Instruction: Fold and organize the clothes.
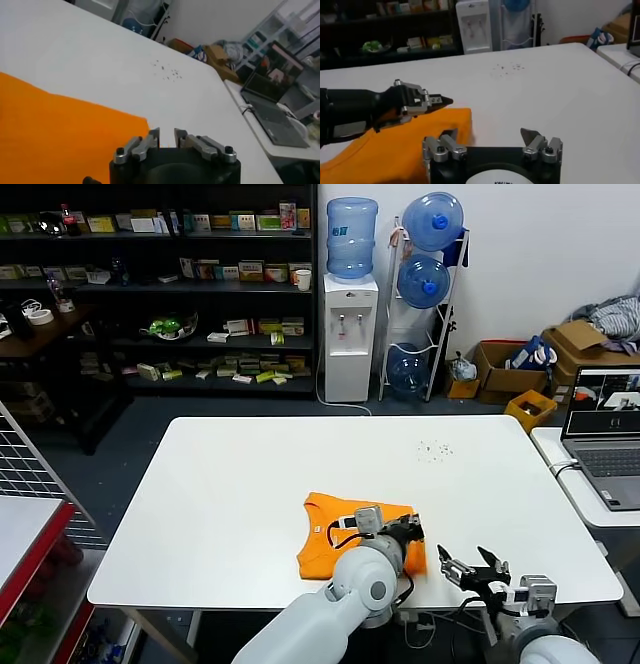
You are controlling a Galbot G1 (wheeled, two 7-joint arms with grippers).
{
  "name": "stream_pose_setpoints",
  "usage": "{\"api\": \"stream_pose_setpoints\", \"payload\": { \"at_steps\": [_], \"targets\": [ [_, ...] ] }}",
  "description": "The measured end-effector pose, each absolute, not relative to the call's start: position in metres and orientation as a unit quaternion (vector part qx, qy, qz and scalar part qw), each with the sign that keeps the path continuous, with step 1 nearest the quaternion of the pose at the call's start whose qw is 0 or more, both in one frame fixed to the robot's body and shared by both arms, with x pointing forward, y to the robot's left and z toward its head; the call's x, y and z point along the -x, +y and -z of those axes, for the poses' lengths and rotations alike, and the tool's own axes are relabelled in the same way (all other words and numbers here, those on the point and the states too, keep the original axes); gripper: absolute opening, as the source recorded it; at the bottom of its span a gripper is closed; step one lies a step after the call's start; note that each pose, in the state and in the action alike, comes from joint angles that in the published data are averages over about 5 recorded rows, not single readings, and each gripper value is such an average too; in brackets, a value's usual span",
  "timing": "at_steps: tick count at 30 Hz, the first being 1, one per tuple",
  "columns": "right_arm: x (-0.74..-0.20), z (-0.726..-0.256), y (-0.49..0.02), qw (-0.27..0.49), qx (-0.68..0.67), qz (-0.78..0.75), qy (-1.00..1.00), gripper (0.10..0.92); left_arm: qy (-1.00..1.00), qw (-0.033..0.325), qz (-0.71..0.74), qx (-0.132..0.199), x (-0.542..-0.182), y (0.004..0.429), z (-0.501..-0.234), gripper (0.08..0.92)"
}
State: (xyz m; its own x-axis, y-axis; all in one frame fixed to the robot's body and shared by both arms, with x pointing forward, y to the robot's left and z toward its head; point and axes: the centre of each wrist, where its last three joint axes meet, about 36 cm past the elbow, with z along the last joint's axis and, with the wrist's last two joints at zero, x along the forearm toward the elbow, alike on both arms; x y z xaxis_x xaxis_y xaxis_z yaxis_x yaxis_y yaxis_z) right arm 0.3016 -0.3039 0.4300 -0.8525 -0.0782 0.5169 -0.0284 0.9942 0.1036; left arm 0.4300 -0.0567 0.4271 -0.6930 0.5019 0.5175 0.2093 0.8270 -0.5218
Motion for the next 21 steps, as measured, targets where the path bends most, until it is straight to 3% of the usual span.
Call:
{"api": "stream_pose_setpoints", "payload": {
  "at_steps": [5, 9, 17, 21],
  "targets": [
    [-0.288, -0.440, -0.324, 0.247, -0.043, 0.022, -0.968, 0.823, -0.900, 0.306, -0.235, 0.204, -0.416, -0.027, -0.431, 0.475],
    [-0.281, -0.442, -0.343, 0.216, -0.049, 0.004, -0.975, 0.823, -0.916, 0.259, -0.245, 0.186, -0.400, 0.022, -0.416, 0.588],
    [-0.288, -0.420, -0.381, 0.122, -0.054, 0.001, -0.991, 0.823, -0.961, 0.102, -0.230, 0.118, -0.357, 0.133, -0.363, 0.798],
    [-0.289, -0.405, -0.396, 0.078, -0.048, -0.003, -0.996, 0.823, -0.974, 0.026, -0.203, 0.092, -0.334, 0.180, -0.342, 0.821]
  ]
}}
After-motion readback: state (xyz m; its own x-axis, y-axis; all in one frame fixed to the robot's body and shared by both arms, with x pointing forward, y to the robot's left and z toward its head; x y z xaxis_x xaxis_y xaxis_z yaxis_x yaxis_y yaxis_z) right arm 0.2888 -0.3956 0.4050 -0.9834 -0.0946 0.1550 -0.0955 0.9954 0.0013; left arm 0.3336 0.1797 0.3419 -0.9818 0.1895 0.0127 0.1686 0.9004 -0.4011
